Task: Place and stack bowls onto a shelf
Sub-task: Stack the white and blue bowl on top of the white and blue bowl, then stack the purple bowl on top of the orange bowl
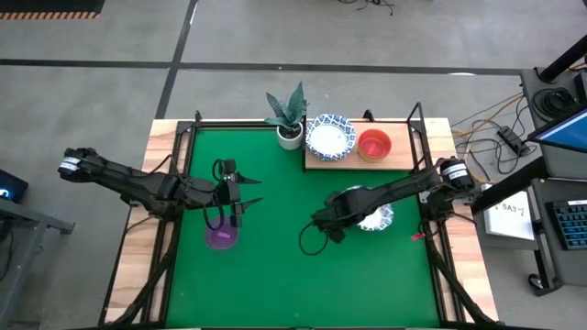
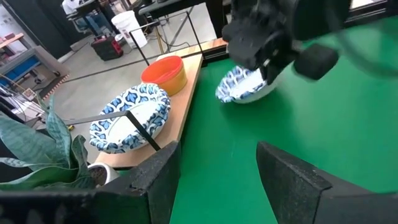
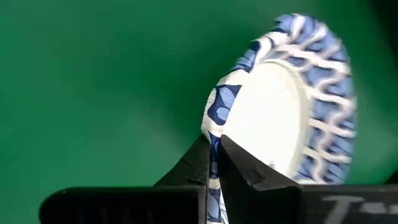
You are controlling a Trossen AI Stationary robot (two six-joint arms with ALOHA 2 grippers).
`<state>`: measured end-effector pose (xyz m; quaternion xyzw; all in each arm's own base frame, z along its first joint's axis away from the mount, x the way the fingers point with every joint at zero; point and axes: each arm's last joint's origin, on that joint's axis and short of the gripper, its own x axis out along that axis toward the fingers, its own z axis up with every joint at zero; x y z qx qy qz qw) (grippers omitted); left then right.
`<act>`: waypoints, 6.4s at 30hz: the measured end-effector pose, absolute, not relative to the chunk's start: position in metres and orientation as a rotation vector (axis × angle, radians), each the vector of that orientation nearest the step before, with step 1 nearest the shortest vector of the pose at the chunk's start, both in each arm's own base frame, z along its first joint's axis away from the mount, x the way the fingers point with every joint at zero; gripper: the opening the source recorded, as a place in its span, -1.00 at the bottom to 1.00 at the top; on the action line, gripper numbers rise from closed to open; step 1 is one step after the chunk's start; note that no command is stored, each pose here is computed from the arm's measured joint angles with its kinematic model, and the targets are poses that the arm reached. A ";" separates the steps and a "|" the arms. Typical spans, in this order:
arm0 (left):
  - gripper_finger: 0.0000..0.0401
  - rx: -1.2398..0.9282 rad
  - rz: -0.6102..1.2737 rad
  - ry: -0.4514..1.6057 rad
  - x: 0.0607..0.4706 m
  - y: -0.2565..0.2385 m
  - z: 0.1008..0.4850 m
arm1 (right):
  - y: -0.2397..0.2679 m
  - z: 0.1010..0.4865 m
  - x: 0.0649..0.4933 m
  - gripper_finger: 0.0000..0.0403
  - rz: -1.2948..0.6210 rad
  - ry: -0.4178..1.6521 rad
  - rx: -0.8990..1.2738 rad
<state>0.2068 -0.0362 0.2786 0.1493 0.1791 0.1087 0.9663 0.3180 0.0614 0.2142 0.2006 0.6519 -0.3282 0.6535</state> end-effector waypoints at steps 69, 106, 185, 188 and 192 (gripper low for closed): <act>-0.03 0.318 0.215 0.404 0.205 -0.036 0.275 | -0.104 0.314 0.353 -0.85 -0.550 1.256 -0.233; -0.03 0.317 0.215 0.403 0.205 -0.036 0.275 | -0.094 0.328 0.348 -0.32 -0.546 1.176 -0.099; -0.03 -0.154 0.278 0.569 0.226 -0.043 0.241 | 0.020 0.224 0.191 -0.96 -0.184 0.362 -0.038; -0.03 -0.272 0.294 0.708 0.225 -0.045 0.243 | 0.019 0.227 0.182 -0.96 -0.179 0.322 -0.047; -0.03 -0.423 0.436 0.921 0.227 -0.046 0.248 | 0.019 0.234 0.174 -0.96 -0.117 0.265 -0.059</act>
